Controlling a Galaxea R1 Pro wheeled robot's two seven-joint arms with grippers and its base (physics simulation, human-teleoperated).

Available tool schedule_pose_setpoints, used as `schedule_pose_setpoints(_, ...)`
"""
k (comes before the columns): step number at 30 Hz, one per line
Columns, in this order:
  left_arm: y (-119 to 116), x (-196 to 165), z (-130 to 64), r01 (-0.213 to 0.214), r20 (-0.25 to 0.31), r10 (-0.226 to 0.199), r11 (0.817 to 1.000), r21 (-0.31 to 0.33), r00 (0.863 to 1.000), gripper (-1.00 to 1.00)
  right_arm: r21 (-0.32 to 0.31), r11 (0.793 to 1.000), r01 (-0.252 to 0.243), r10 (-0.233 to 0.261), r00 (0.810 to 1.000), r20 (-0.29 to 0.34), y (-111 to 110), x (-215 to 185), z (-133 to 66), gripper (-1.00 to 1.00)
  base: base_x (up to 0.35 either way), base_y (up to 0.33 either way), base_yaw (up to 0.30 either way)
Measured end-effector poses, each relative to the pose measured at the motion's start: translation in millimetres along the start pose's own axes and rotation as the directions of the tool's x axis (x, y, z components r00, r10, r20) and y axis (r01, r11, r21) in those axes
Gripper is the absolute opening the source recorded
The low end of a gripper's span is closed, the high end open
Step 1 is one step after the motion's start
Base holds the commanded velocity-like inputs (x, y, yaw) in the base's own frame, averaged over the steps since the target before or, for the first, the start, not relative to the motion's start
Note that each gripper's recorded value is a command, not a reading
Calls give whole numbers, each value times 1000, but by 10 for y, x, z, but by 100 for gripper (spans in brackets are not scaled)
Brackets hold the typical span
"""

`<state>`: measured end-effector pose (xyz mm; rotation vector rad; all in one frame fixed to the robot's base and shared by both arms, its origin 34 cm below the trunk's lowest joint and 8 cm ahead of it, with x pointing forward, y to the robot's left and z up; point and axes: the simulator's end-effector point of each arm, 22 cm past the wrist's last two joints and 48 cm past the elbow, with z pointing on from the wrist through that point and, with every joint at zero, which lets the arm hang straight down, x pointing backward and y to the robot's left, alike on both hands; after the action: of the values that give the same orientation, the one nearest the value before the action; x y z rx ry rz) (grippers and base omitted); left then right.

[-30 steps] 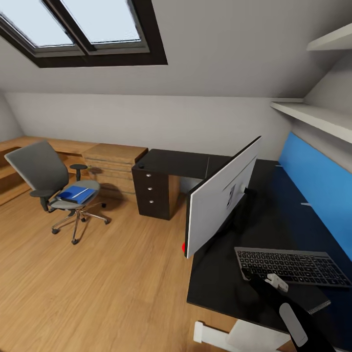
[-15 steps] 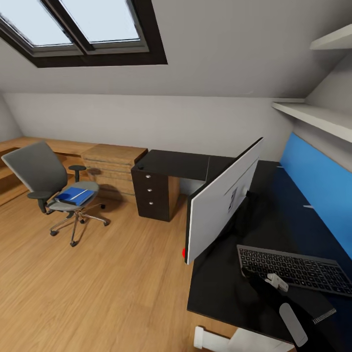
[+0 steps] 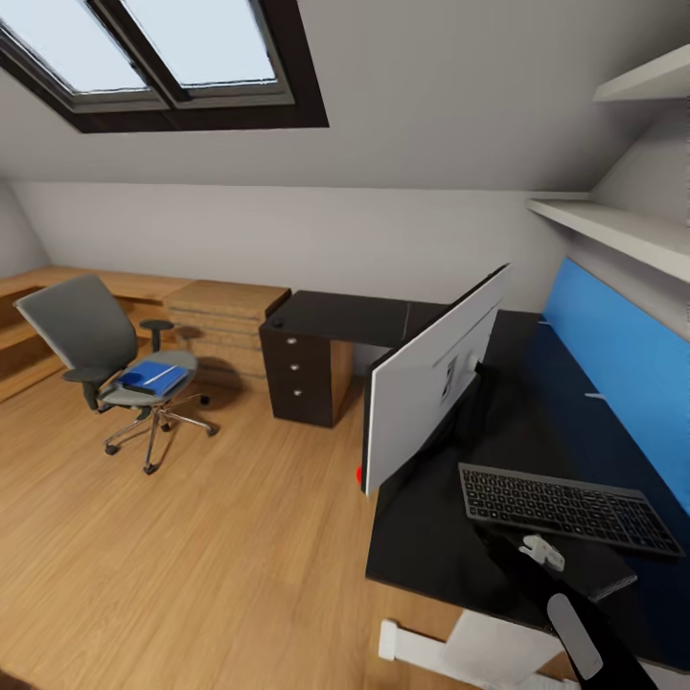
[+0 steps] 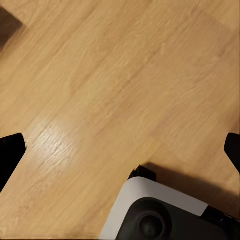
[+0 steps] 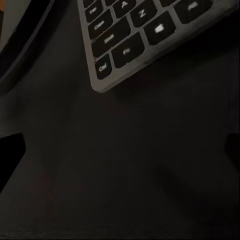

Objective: In the bedroom, organize the workspace by keeping the computer under the desk, ensuring the monitor is on the desk, placing the keyboard on the desk next to the monitor, placing the mouse on the desk next to the keyboard, moving the folder from the swivel chair onto the desk next to the mouse, stacking the notebook on top of the folder with the pen on top of the notebook, and positioning the swivel chair next to the desk.

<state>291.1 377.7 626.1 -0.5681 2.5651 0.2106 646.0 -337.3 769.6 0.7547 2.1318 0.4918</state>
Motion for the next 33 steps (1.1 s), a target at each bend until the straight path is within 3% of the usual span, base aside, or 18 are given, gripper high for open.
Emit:
schedule_pose_setpoints(13, 0, -4, -2, -1, 2, 1, 1000, 0, 1000, 100, -20, 1000, 12, -11, 1000, 14, 97, -61, -3, 100, -241, 0, 0)
schedule_pose_setpoints(14, 0, -5, -2, -1, 3, 1, 1000, 1, 1000, 100, -34, 999, 18, -17, 1000, 23, 148, -100, -8, 100, -2, 0, 0)
schedule_pose_setpoints(15, -3, -7, -14, -2, 3, 2, 1000, 1, 1000, 100, -136, 989, 66, -53, 994, 95, 579, -347, -121, 100, -2, 0, 0)
schedule_pose_setpoints(16, -2, -10, -24, -2, 3, 2, 1000, 1, 1000, 100, -150, 986, 77, -60, 992, 114, 662, -428, -157, 100, -1, 0, 0)
schedule_pose_setpoints(33, 55, 48, -202, -6, -21, 6, 1000, -6, 1000, 100, -165, 979, 121, -96, 984, 147, 847, -586, -382, 100, 0, 0, 0)
